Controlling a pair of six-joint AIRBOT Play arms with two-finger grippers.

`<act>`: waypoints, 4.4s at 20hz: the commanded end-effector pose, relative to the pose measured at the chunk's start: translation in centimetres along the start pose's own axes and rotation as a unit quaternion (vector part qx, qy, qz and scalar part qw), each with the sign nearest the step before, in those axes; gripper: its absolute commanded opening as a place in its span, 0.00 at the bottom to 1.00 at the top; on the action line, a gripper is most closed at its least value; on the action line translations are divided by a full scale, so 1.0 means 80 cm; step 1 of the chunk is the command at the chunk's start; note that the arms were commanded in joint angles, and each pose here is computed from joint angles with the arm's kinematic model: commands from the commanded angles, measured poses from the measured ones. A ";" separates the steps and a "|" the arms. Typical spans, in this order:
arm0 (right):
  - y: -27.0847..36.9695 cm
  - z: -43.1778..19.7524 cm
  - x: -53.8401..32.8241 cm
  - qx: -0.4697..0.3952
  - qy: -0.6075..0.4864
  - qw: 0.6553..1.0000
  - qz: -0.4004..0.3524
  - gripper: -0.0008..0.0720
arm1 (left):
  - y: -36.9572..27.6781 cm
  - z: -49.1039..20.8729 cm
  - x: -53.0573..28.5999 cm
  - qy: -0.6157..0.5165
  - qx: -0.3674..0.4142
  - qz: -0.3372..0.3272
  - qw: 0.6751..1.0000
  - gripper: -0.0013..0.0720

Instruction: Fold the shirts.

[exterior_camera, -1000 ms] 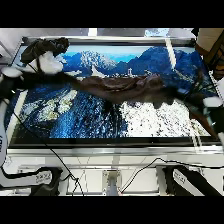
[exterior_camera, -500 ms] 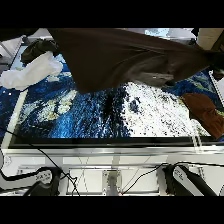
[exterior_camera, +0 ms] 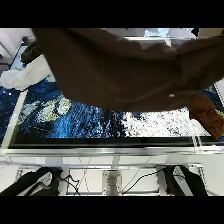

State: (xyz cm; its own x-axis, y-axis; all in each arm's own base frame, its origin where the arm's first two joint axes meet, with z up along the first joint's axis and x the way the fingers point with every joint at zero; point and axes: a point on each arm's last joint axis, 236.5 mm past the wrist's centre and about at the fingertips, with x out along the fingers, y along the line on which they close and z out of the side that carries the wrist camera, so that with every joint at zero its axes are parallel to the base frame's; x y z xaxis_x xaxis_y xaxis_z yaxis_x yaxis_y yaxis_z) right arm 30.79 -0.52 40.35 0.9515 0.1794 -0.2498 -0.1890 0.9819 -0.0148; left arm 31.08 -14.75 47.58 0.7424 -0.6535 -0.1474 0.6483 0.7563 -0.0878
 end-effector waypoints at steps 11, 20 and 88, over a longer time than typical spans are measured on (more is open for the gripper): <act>-0.043 -0.042 -0.024 0.044 0.067 0.992 -0.099 0.04 | 0.106 -0.051 -0.018 0.065 -0.011 0.191 0.979 0.03; -0.032 -0.318 0.310 0.199 0.269 0.940 0.068 0.04 | 0.298 -0.338 0.218 0.278 -0.122 0.157 0.940 0.03; 0.115 -0.648 0.135 0.369 0.428 0.825 -0.003 0.05 | 0.216 -0.568 0.091 0.435 -0.272 0.177 0.840 0.83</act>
State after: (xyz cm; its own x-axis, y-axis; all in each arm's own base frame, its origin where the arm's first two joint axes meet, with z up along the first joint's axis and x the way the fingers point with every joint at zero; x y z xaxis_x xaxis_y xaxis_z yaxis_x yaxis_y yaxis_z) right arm 26.34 7.71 -12.61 0.3550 0.3923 -0.8486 0.3300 0.7966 0.5064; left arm 40.23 -8.66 0.47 0.3220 -0.3144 -0.8930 0.1724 0.9469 -0.2712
